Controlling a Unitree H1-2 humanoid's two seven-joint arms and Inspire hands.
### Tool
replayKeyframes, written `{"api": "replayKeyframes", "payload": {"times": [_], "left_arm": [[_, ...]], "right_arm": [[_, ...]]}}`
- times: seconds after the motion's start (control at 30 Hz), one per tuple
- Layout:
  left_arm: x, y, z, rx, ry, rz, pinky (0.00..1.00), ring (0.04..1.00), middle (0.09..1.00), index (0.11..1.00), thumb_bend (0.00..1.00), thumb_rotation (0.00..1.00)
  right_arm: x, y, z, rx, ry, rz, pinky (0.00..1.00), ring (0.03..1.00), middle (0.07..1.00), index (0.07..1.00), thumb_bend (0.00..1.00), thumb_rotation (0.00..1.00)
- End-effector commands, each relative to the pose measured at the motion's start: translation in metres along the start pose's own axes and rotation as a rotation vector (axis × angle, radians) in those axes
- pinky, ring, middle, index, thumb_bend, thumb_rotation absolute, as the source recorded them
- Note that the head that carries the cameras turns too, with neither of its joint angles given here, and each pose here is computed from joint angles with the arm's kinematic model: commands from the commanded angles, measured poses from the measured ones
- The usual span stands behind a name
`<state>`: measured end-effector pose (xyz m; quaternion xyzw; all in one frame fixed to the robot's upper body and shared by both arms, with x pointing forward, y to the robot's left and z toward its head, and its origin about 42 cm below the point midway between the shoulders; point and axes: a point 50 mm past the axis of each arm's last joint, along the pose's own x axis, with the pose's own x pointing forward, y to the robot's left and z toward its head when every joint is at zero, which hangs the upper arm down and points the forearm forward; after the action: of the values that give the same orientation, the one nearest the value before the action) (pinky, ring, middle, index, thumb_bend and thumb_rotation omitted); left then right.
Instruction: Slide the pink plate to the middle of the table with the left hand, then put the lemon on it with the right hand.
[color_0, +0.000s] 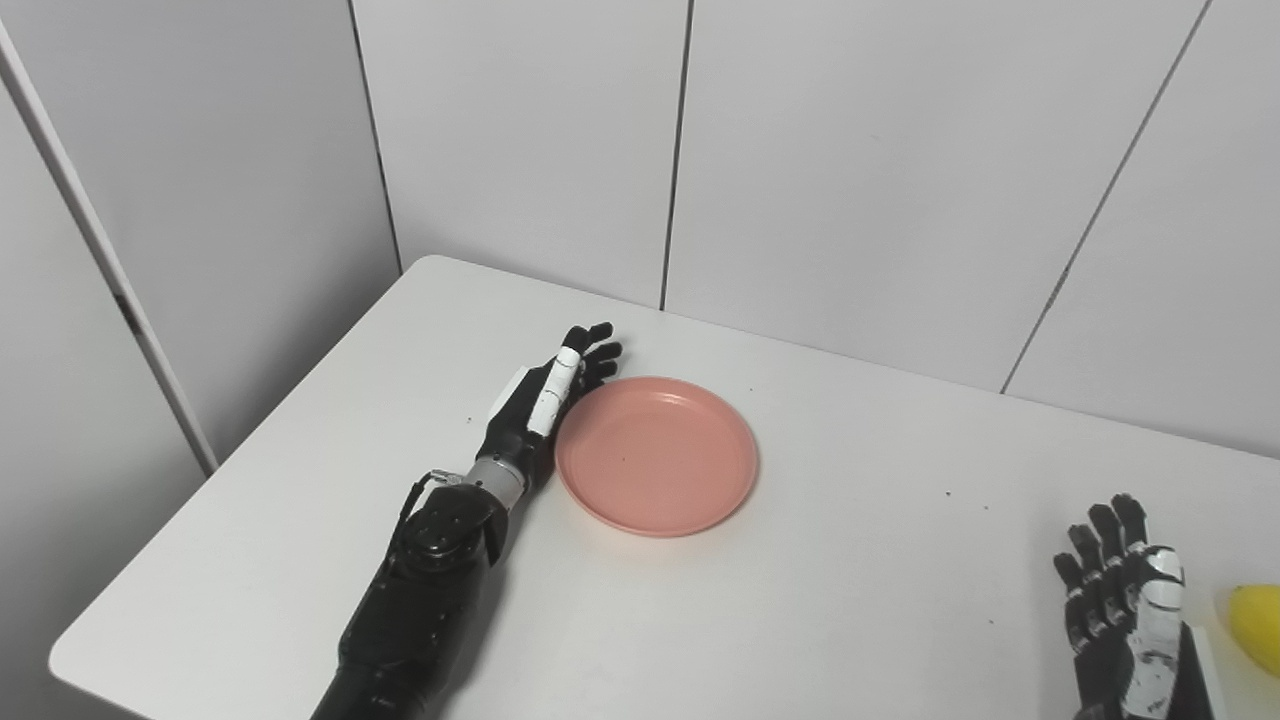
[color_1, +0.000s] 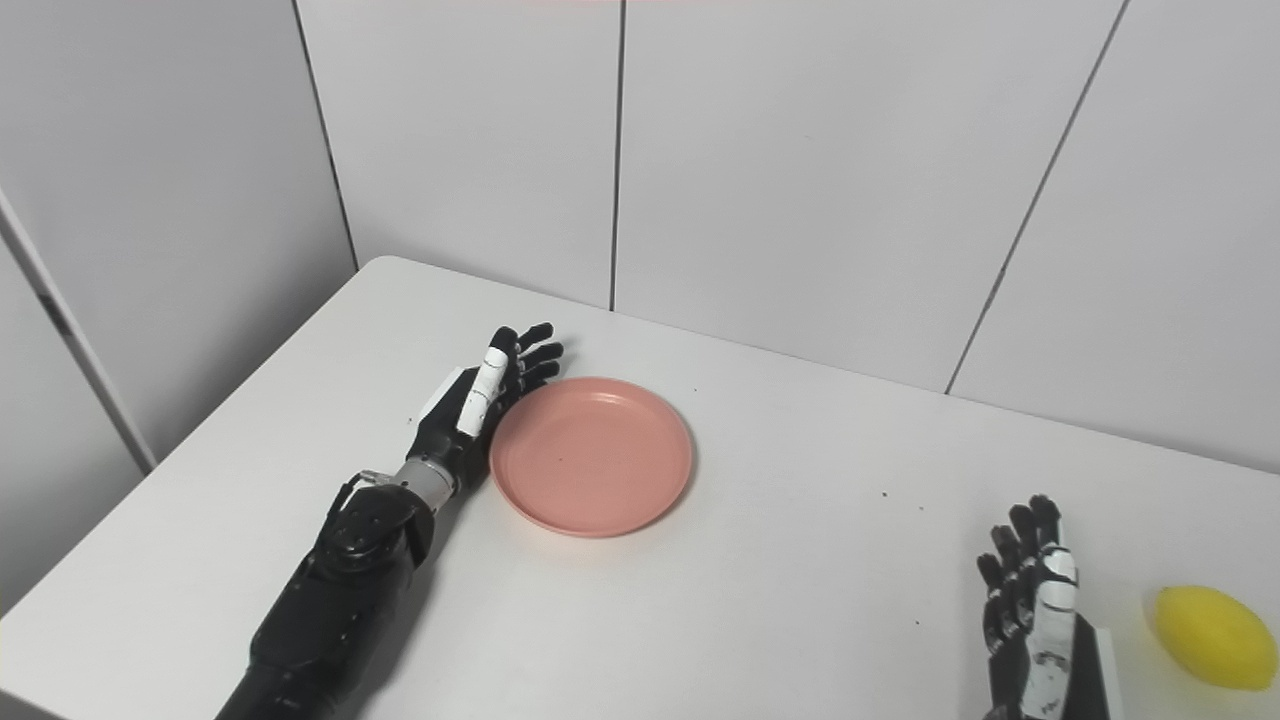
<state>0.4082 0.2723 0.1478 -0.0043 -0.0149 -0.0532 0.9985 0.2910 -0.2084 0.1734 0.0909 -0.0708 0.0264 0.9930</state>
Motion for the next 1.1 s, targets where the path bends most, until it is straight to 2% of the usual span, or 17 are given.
{"api": "replayKeyframes", "payload": {"times": [0.0, 0.33, 0.63, 1.07], "left_arm": [[0.005, -0.005, 0.016, 0.025, -0.036, -0.05, 0.94, 0.924, 0.91, 0.899, 0.87, 1.0], [0.003, -0.022, 0.015, 0.035, -0.007, -0.112, 0.96, 0.942, 0.928, 0.914, 0.86, 1.0], [0.001, -0.031, 0.013, 0.041, -0.015, -0.169, 0.97, 0.951, 0.94, 0.929, 0.83, 1.0], [-0.005, -0.051, 0.008, 0.012, -0.009, -0.193, 0.98, 0.96, 0.959, 0.948, 0.84, 1.0]], "right_arm": [[0.008, 0.008, 0.012, -0.005, -0.081, 0.017, 1.0, 1.0, 1.0, 1.0, 0.7, 1.0], [0.01, 0.02, 0.01, -0.005, -0.066, 0.024, 1.0, 1.0, 1.0, 1.0, 0.7, 1.0], [0.012, 0.033, 0.009, -0.004, -0.056, 0.027, 1.0, 1.0, 1.0, 1.0, 0.69, 1.0], [0.014, 0.048, 0.003, -0.019, -0.034, 0.03, 1.0, 1.0, 1.0, 1.0, 0.72, 1.0]]}}
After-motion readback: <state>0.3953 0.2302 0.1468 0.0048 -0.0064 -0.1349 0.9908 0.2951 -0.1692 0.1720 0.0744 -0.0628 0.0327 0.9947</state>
